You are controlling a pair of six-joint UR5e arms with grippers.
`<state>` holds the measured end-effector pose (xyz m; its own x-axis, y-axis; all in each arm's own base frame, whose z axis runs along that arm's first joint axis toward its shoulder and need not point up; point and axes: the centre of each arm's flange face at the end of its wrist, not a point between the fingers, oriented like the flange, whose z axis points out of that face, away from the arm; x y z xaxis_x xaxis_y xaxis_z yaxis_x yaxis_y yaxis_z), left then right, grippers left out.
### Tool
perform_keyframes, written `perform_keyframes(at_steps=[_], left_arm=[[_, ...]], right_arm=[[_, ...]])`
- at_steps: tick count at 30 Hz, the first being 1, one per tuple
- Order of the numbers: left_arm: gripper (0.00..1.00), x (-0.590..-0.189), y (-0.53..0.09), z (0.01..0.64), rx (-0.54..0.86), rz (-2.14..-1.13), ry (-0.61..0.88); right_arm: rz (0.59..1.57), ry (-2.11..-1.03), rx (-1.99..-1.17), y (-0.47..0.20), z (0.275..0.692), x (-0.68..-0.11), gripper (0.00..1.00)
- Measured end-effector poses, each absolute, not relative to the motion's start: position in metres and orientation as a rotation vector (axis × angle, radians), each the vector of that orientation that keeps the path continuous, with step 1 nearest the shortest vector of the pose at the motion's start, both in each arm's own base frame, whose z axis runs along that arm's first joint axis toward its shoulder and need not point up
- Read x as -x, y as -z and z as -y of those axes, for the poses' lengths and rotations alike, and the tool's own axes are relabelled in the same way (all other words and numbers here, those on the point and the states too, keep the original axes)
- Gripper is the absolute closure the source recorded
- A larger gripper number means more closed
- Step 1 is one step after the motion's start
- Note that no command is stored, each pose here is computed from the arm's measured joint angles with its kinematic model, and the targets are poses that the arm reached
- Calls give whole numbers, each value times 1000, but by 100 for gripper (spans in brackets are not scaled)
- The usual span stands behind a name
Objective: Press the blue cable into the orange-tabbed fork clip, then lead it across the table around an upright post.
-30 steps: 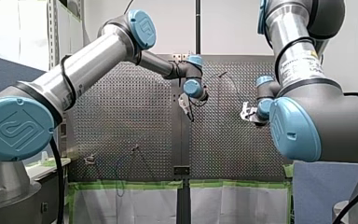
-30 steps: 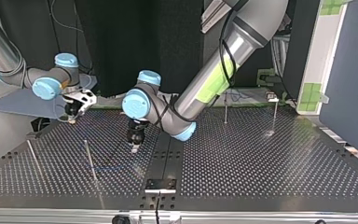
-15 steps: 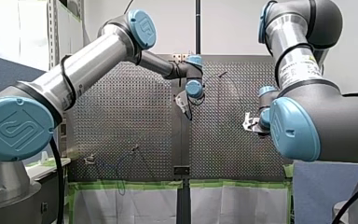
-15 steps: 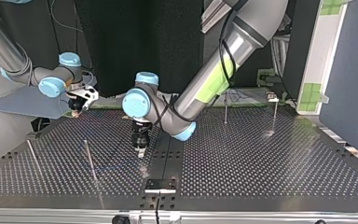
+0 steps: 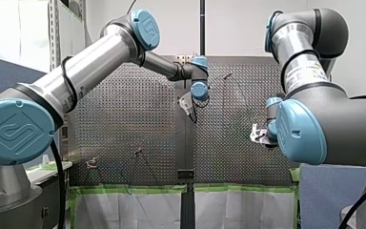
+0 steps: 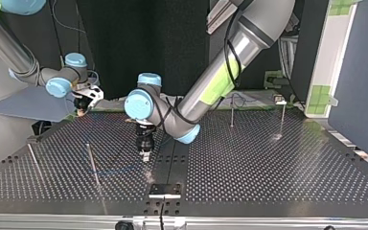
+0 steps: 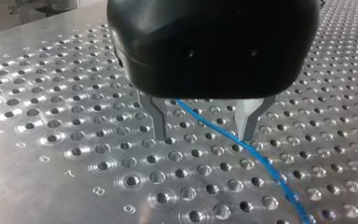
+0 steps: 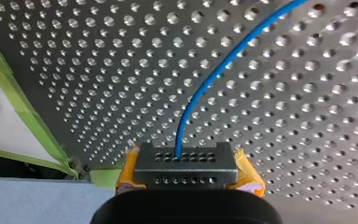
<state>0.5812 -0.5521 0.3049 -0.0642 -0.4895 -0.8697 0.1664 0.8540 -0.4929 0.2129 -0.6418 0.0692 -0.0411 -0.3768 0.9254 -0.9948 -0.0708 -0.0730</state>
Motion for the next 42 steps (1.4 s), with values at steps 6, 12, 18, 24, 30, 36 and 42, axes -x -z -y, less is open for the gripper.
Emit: perform_keyframes(at_steps=[6,12,18,24,30,36,42], left_arm=[[27,-580,-304,553,265,-1548,547],[27,-581,-304,552,265,-1552,545],[27,-581,-304,551,265,-1555,538],[27,-581,-303,550,270,-1557,529],[27,-580,-303,550,269,-1561,526],[27,-580,-302,549,268,-1566,522],[27,-581,-302,548,268,-1569,519]], right_arm=[[1493,-1115,-1512,-44,644,-212,100],[1504,-1094,-1499,-21,644,-210,100],[1513,-1074,-1486,-6,643,-208,100],[1525,-1042,-1463,14,641,-206,100],[1532,-1022,-1453,33,638,-205,100],[1537,-1014,-1458,50,636,-205,100],[1548,-1000,-1480,74,634,-209,100]])
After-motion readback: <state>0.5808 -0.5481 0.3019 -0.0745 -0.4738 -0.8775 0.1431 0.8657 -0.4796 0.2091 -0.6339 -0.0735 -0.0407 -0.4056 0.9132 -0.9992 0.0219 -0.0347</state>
